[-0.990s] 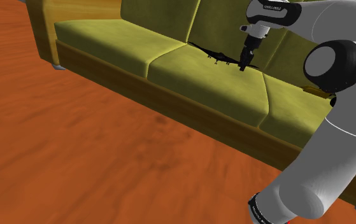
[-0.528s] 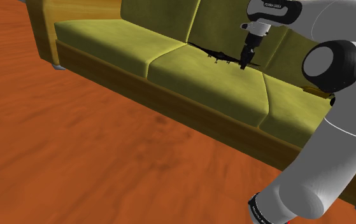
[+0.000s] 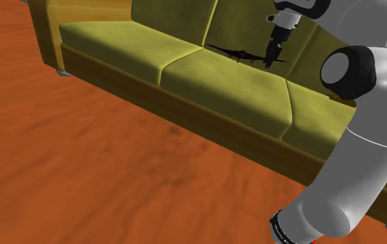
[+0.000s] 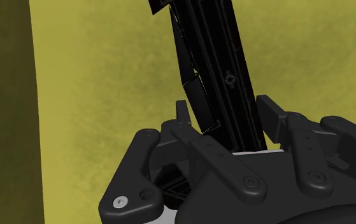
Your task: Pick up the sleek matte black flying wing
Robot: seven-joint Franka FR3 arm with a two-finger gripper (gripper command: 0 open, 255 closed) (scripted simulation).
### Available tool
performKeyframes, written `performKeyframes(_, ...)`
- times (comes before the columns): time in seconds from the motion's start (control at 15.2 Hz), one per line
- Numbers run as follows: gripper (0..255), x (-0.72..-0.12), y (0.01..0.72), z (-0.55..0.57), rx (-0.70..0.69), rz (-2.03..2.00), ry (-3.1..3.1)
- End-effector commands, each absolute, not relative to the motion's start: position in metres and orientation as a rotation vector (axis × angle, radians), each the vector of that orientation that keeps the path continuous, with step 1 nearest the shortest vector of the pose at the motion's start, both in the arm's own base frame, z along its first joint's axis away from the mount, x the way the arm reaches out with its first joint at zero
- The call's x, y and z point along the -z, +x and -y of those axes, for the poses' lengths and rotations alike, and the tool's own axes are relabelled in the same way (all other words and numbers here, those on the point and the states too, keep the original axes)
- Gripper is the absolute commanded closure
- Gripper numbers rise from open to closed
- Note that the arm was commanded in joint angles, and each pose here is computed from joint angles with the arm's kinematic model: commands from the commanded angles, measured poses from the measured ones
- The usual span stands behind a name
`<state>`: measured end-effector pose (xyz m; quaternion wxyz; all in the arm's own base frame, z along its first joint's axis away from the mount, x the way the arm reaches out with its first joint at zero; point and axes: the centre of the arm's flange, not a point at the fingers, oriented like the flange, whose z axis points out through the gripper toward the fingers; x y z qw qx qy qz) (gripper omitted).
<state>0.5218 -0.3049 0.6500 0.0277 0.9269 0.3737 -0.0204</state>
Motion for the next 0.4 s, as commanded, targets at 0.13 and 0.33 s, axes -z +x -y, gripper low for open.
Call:
performKeyframes(0.13,255,-0.671,0.521,0.304,0.062,-1.154,2.862)
performKeyframes(0.33,255,-0.677,0.521,0.304,0.062,-1.154,2.862)
